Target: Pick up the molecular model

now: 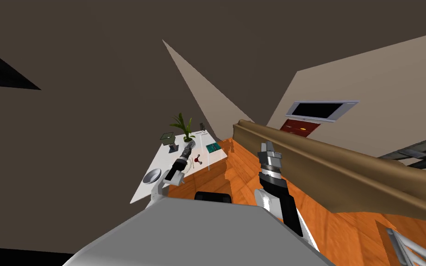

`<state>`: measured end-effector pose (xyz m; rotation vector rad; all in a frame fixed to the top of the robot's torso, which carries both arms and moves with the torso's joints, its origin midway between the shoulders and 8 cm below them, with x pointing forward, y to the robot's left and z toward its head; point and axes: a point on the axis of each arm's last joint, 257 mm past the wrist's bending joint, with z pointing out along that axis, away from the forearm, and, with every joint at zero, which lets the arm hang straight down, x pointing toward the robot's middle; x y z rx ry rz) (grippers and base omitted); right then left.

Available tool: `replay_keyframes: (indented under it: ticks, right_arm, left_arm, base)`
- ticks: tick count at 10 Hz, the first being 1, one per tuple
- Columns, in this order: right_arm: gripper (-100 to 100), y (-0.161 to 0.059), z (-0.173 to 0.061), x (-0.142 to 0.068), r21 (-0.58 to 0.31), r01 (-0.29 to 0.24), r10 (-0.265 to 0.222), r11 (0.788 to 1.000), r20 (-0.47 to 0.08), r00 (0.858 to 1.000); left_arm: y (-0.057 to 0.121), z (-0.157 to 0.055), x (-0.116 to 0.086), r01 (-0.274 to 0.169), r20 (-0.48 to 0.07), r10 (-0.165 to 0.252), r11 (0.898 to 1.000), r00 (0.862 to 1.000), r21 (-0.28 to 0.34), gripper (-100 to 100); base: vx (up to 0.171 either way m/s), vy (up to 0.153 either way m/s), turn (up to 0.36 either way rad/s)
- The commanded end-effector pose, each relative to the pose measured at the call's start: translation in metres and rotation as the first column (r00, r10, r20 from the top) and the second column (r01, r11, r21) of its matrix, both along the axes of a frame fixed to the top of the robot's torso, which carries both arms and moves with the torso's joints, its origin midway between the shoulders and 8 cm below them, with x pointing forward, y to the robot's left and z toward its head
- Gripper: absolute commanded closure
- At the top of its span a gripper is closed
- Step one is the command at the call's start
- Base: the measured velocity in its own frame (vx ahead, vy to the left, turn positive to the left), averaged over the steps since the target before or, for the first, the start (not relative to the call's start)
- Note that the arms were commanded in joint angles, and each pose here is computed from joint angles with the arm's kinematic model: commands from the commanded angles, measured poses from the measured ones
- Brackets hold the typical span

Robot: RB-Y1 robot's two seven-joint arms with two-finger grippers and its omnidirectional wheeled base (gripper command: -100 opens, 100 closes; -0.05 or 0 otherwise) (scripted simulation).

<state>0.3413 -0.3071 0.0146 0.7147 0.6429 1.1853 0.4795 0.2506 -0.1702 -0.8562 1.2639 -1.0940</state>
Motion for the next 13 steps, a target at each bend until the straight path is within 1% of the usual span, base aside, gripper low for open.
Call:
replay_keyframes:
  ticks: [1,2,4,5,7,8,9,10,11,12,13]
  right_arm:
    - [0,0.0,0.0,0.0,0.0,0.0,0.0,1.0,0.0,1.0]
    - [0,0.0,0.0,0.0,0.0,0.0,0.0,1.0,0.0,1.0]
    - [0,0.0,0.0,0.0,0.0,0.0,0.0,1.0,0.0,1.0]
    - [0,0.0,0.0,0.0,0.0,0.0,0.0,1.0,0.0,1.0]
    - [0,0.0,0.0,0.0,0.0,0.0,0.0,1.0,0.0,1.0]
    - [0,0.0,0.0,0.0,0.0,0.0,0.0,1.0,0.0,1.0]
    - [0,0.0,0.0,0.0,0.0,0.0,0.0,1.0,0.0,1.0]
    - [0,0.0,0.0,0.0,0.0,0.0,0.0,1.0,0.0,1.0]
    - [0,0.0,0.0,0.0,0.0,0.0,0.0,1.0,0.0,1.0]
    - [0,0.0,0.0,0.0,0.0,0.0,0.0,1.0,0.0,1.0]
    - [0,0.0,0.0,0.0,0.0,0.0,0.0,1.0,0.0,1.0]
  left_arm:
    - [-0.005,-0.022,0.008,0.017,-0.057,-0.016,1.0,0.998,0.02,-100]
    - [-0.004,-0.029,0.008,0.015,-0.071,-0.013,1.0,0.997,0.021,-100]
    - [-0.01,-0.055,0.019,0.038,-0.143,-0.03,0.998,0.989,0.051,-100]
    - [-0.007,-0.065,0.018,0.034,-0.162,-0.025,0.998,0.986,0.052,-100]
    - [-0.01,-0.098,0.026,0.054,-0.244,-0.032,0.995,0.969,0.085,-100]
    - [-0.009,-0.101,0.025,0.053,-0.252,-0.029,0.995,0.967,0.086,-100]
    - [-0.009,-0.117,0.027,0.063,-0.29,-0.03,0.993,0.957,0.103,-100]
    - [-0.008,-0.12,0.027,0.062,-0.295,-0.028,0.993,0.955,0.104,-100]
    - [-0.008,-0.134,0.029,0.072,-0.332,-0.028,0.99,0.943,0.121,-100]
    - [-0.007,-0.137,0.028,0.07,-0.338,-0.025,0.99,0.941,0.122,-100]
    - [-0.007,-0.15,0.029,0.081,-0.369,-0.024,0.987,0.929,0.14,-100]
  base:
    - [-0.036,0.067,-0.188]
    - [-0.031,0.052,-0.072]
    - [-0.032,0.049,-0.16]
    - [-0.029,0.052,-0.064]
    - [-0.029,0.048,-0.177]
    - [-0.022,0.051,-0.05]
    - [-0.016,0.042,-0.068]
    - [-0.012,0.029,-0.083]
    - [-0.009,0.036,-0.136]
    - [-0.012,0.034,-0.063]
    - [-0.017,0.035,-0.095]
